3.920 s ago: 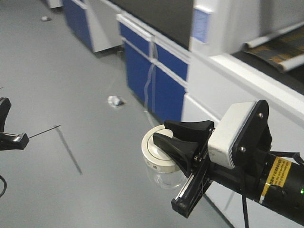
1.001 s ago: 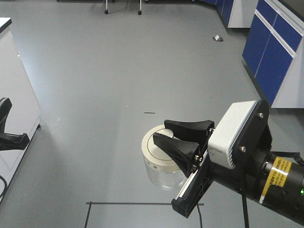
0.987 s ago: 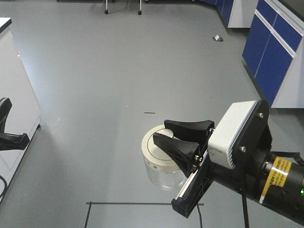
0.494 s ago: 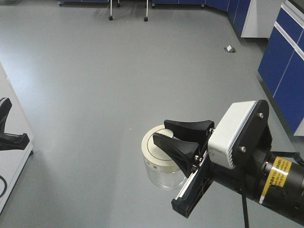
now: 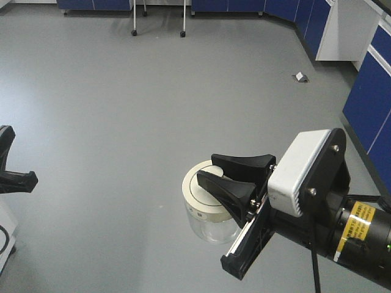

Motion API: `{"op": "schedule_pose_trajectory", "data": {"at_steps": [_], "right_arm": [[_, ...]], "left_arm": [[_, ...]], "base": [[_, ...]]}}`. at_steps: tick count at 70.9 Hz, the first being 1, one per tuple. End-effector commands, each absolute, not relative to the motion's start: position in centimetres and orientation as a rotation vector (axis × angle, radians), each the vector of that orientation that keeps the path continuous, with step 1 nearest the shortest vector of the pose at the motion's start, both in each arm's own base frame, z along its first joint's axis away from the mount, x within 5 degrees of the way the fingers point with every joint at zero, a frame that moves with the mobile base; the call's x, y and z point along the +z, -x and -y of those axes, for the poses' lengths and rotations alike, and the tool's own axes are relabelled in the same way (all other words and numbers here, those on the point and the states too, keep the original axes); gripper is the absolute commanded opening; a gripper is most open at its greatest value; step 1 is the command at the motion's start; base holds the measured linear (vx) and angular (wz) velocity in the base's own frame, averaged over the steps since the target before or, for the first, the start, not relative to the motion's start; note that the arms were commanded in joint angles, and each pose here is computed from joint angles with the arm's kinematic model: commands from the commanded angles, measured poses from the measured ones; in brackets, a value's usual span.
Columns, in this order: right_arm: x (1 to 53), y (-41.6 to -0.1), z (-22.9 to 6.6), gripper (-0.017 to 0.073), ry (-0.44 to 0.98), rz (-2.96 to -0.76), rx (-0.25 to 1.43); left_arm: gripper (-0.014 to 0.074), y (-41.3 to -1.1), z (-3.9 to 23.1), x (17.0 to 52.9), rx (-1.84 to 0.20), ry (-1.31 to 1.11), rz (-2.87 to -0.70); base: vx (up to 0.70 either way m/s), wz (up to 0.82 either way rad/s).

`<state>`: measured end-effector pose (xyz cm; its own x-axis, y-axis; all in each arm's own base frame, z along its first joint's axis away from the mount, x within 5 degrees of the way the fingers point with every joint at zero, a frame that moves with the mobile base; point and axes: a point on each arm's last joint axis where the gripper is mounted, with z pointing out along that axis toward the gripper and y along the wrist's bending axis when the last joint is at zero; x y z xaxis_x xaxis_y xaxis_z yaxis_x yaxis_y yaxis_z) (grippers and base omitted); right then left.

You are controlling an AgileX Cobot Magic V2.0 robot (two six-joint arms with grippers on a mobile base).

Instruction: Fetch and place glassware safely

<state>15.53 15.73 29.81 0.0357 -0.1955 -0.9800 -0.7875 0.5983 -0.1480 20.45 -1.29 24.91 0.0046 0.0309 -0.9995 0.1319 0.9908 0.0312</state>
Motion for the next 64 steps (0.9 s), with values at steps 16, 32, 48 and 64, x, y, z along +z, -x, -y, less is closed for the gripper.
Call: {"op": "schedule_pose_trajectory", "data": {"at_steps": [16, 32, 48, 64], "right_arm": [[31.90, -15.17, -15.86, -0.0001, 0.832, -1.387, 0.619], [31.90, -15.17, -15.86, -0.0001, 0.832, -1.387, 0.619], [31.90, -15.17, -15.86, -0.0001, 0.832, -1.387, 0.619], [31.94, -15.15, -15.88, -0.0001, 0.832, -1.383, 0.622]], "left_arm": [[-0.0007, -20.53, 1.28, 26.55, -0.094, -0.113, -1.452], [-0.0007, -20.53, 1.28, 26.55, -0.094, -0.113, -1.452], [-0.0007, -20.53, 1.28, 26.55, -0.094, -0.113, -1.452], [-0.0007, -20.53, 1.28, 26.55, -0.094, -0.113, -1.452]], "base": [[0.57, -0.03], [0.60, -0.01], [0.61, -0.02], [0.62, -0.03]]}}
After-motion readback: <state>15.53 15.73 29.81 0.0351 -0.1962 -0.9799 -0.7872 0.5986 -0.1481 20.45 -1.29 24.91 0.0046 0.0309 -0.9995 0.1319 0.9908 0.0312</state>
